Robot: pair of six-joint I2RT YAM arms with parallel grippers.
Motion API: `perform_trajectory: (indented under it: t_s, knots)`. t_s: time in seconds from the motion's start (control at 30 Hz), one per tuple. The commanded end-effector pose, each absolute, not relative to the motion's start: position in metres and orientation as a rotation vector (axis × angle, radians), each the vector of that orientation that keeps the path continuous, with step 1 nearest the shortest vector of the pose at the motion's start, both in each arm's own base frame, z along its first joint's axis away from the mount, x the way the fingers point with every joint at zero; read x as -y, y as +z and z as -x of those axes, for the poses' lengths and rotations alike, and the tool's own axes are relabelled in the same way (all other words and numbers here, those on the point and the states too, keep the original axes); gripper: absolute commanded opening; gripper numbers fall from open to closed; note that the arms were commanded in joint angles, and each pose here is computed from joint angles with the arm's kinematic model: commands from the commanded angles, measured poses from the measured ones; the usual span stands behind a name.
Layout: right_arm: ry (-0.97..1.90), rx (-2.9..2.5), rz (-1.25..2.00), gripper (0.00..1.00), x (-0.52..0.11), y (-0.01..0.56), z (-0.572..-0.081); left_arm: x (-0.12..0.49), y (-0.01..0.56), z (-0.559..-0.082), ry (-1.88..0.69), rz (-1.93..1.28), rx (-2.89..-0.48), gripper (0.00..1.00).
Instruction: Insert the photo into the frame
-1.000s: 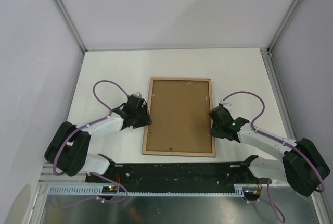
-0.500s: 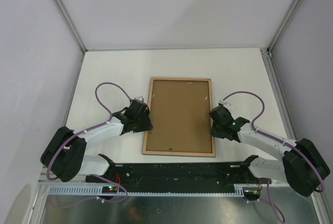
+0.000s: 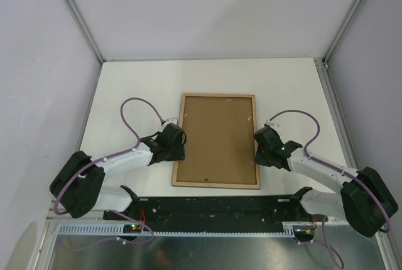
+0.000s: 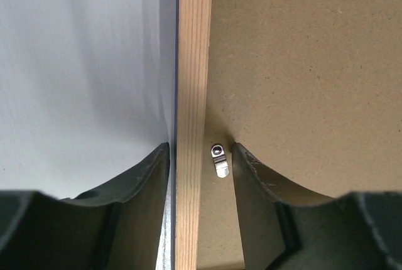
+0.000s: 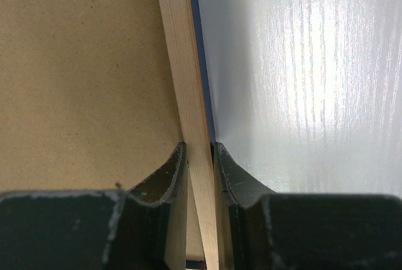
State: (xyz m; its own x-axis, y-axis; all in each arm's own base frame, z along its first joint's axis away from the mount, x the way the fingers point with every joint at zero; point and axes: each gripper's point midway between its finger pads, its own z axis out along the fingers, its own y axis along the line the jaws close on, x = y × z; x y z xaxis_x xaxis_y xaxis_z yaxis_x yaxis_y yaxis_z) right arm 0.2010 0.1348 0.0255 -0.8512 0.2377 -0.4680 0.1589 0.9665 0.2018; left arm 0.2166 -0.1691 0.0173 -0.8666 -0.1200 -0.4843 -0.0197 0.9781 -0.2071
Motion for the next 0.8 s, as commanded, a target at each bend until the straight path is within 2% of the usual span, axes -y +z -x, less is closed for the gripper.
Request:
perform_trajectory:
  t_s: [0.0,0.47,0.67,0.77]
  knots:
    - [0.172,-2.579,-0.312,0.00,-0.124,0.027,-0.205,0.152,0.006,-0.203,-0.104,0.052,-2.664,0.47]
    - [0.193,-2.563,-0.358,0.00,-0.109,0.028,-0.207,0.144,0.006,-0.196,-0.007,-0.004,-2.666,0.32]
    - [0.203,-2.559,-0.366,0.00,-0.107,0.029,-0.208,0.140,0.004,-0.195,0.030,0.011,-2.677,0.22]
    - [0.205,-2.560,-0.365,0.00,-0.105,0.029,-0.208,0.139,0.005,-0.195,0.039,0.030,-2.676,0.21]
